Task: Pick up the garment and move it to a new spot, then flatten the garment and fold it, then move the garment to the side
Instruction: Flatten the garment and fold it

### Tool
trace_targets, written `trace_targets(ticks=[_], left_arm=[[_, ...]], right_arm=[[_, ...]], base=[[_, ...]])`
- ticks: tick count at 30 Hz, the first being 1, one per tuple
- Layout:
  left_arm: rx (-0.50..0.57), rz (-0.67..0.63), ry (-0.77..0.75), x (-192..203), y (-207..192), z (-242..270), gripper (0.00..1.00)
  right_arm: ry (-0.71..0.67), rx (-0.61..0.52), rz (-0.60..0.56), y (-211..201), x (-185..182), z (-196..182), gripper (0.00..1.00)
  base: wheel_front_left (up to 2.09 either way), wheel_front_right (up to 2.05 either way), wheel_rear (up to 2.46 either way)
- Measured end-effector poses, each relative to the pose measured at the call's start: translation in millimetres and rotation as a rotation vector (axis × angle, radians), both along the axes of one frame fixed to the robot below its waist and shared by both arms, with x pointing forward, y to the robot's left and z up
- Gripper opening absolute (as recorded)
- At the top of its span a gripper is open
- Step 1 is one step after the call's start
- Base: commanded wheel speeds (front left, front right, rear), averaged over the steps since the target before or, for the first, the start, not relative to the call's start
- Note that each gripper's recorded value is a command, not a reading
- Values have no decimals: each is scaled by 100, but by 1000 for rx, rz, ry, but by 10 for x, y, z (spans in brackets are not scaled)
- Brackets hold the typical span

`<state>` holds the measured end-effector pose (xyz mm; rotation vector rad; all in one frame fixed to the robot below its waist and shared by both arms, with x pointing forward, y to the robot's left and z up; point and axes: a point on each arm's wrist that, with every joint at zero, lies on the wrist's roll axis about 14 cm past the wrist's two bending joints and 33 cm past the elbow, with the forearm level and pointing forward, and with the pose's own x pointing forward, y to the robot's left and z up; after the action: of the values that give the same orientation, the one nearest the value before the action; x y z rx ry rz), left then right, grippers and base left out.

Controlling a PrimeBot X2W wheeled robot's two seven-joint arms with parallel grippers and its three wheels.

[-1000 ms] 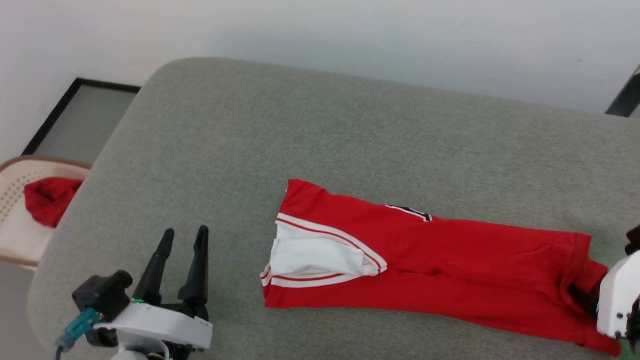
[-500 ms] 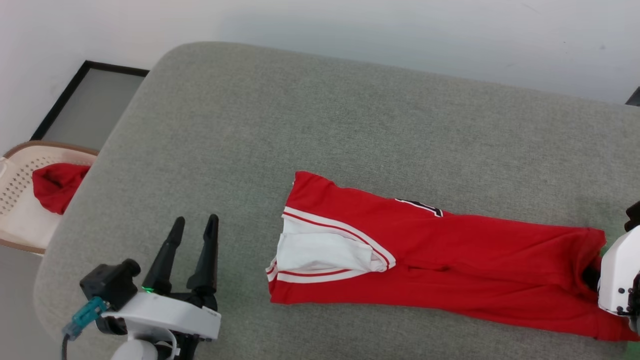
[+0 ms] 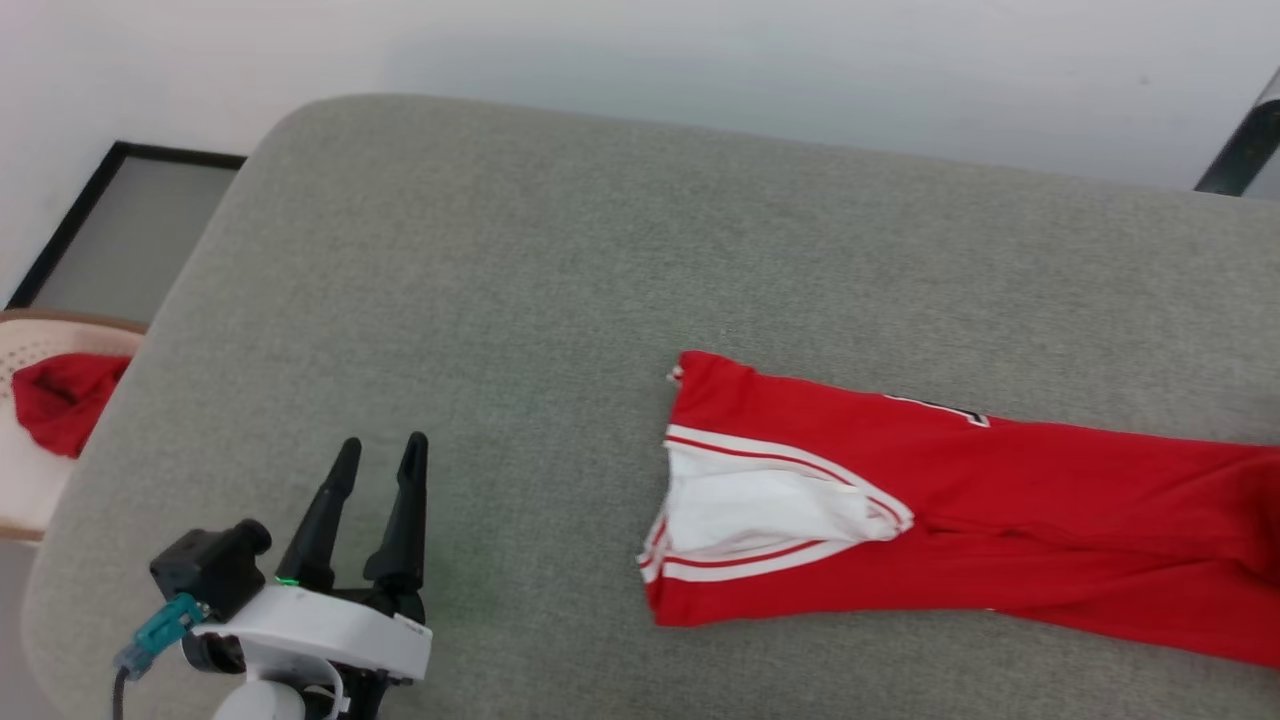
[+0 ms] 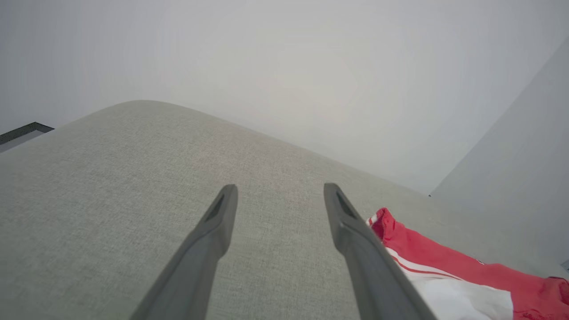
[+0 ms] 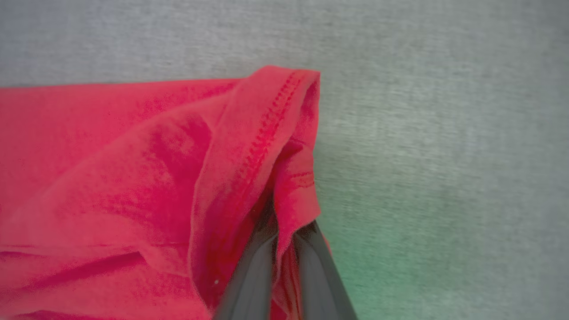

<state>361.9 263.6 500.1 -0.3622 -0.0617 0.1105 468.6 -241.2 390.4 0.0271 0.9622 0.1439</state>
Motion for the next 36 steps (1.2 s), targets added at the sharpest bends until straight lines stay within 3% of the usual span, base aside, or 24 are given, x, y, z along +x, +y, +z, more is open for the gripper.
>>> trace_targets(ticks=[5, 10, 22, 36], left_arm=[[-11, -20, 1, 11, -56, -12, 100], [-32, -28, 8, -31, -81, -47, 100], [-58, -68, -26, -81, -212, 49, 100], [-93, -61, -31, -91, -273, 62, 100]], right_arm=[[-17, -28, -41, -254, -71, 132, 0], [-84, 57, -6, -49, -81, 403, 0], [-252, 264, 247, 1025, -289, 1132, 0], [-275, 381, 476, 2485, -306, 1236, 0]], base=[[0, 0, 0], [0, 0, 0], [0, 0, 0], [0, 0, 0]])
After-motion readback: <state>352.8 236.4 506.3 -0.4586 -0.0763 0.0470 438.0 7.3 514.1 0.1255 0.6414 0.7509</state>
